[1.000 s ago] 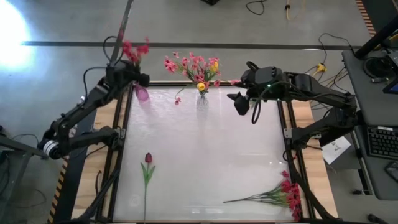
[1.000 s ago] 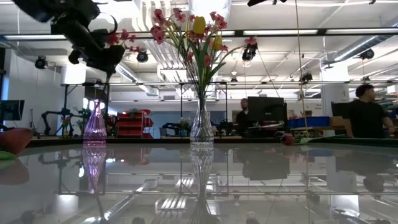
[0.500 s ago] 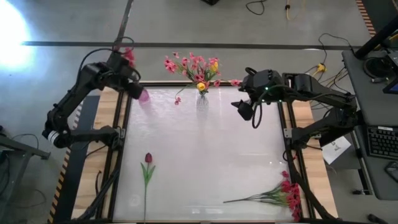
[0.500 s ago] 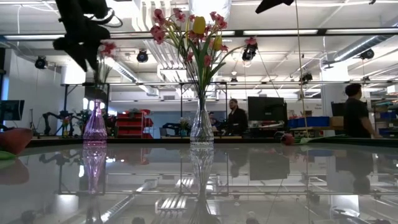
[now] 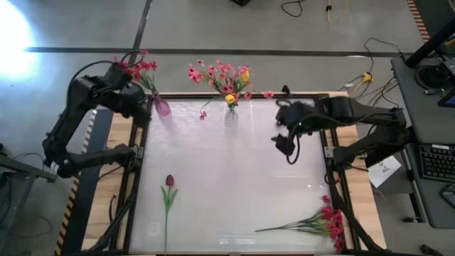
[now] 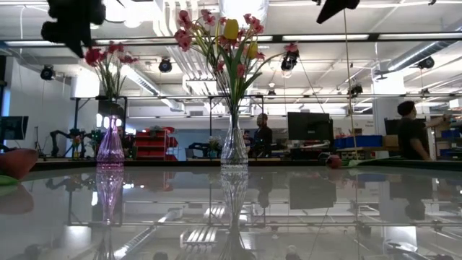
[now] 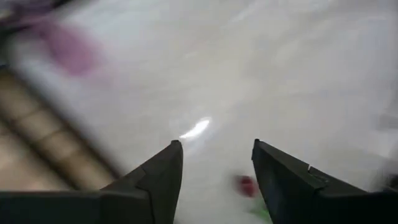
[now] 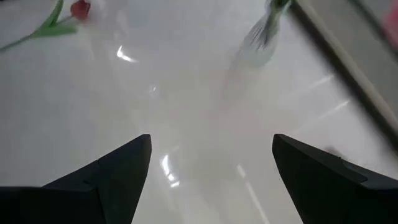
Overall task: Sort flowers into vase by color
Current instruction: Put the red flowers into the purple vase
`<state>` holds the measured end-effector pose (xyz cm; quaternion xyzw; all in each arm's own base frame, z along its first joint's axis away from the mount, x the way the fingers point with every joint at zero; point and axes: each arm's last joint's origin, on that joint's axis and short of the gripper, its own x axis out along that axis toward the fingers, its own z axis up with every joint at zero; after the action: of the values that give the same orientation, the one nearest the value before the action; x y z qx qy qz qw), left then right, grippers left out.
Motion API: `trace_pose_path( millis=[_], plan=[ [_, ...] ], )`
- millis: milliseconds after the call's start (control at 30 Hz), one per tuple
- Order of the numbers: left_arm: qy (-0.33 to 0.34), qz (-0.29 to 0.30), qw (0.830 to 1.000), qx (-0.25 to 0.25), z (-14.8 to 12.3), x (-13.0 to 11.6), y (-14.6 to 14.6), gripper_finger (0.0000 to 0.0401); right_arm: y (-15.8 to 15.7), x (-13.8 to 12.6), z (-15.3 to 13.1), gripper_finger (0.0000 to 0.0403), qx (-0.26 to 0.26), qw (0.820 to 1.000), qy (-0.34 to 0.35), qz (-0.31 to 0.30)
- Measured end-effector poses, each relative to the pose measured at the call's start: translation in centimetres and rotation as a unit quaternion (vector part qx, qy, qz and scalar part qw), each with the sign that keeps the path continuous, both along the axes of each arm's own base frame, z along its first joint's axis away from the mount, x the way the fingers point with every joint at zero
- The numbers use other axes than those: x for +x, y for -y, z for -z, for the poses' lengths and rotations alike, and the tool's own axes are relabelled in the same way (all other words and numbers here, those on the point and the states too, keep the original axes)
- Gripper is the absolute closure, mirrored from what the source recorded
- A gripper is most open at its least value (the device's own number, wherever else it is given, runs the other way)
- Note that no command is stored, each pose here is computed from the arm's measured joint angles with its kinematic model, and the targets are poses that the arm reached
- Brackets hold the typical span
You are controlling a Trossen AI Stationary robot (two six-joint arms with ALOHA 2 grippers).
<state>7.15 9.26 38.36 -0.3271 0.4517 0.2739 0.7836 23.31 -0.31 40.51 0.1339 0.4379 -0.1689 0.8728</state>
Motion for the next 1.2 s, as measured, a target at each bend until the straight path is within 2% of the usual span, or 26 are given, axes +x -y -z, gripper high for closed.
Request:
trace_pose_path(
  millis=[100,200,300,400,467,600,700,733,867,967,1100,1200],
  plan=[
    [0.087,0.065,0.994,-0.009,-0.7,-0.5,1.7,0.023,-1.8,0.1,1.0,0.0077,0.029,1.0,-0.01,0.007],
    [0.166,0.111,0.98,-0.02,-1.3,-0.9,3.0,0.0239,-3.8,0.1,1.9,0.0078,0.065,0.997,-0.016,0.031],
    [0.258,0.178,0.949,-0.027,-1.8,-0.8,3.9,0.0249,-5.8,-0.3,3.2,0.0078,0.114,0.988,-0.02,0.098],
    [0.317,0.227,0.921,-0.005,-2.0,-0.8,4.4,0.0259,-8.3,-0.6,5.1,0.0078,0.17,0.968,-0.029,0.184],
    [0.328,0.244,0.913,0.014,-1.6,-0.8,4.7,0.0267,-10.4,-0.7,6.9,0.0078,0.219,0.943,-0.035,0.249],
    [0.343,0.285,0.894,0.037,0.0,-0.3,4.7,0.0279,-14.9,-0.9,11.3,0.0078,0.308,0.871,-0.069,0.377],
    [0.355,0.312,0.881,0.027,1.7,1.3,4.1,0.0285,-18.3,-1.6,14.3,0.0078,0.338,0.82,-0.098,0.452],
    [0.359,0.324,0.875,0.023,2.2,2.0,4.0,0.0287,-19.4,-2.0,15.3,0.0078,0.334,0.813,-0.107,0.465],
    [0.374,0.384,0.844,0.008,4.2,4.7,4.2,0.029,-21.3,-1.8,18.6,0.0078,0.302,0.8,-0.215,0.471],
    [0.356,0.411,0.839,-0.012,5.8,6.6,4.6,0.0292,-22.0,-1.7,21.0,0.0078,0.275,0.799,-0.271,0.462],
    [0.327,0.433,0.839,-0.046,7.0,8.1,5.3,0.0292,-23.3,-2.5,22.5,0.0078,0.289,0.809,-0.359,0.365],
    [0.317,0.443,0.836,-0.063,7.4,8.8,5.5,0.0292,-23.8,-3.2,23.2,0.0078,0.289,0.82,-0.394,0.3]
  ],
)
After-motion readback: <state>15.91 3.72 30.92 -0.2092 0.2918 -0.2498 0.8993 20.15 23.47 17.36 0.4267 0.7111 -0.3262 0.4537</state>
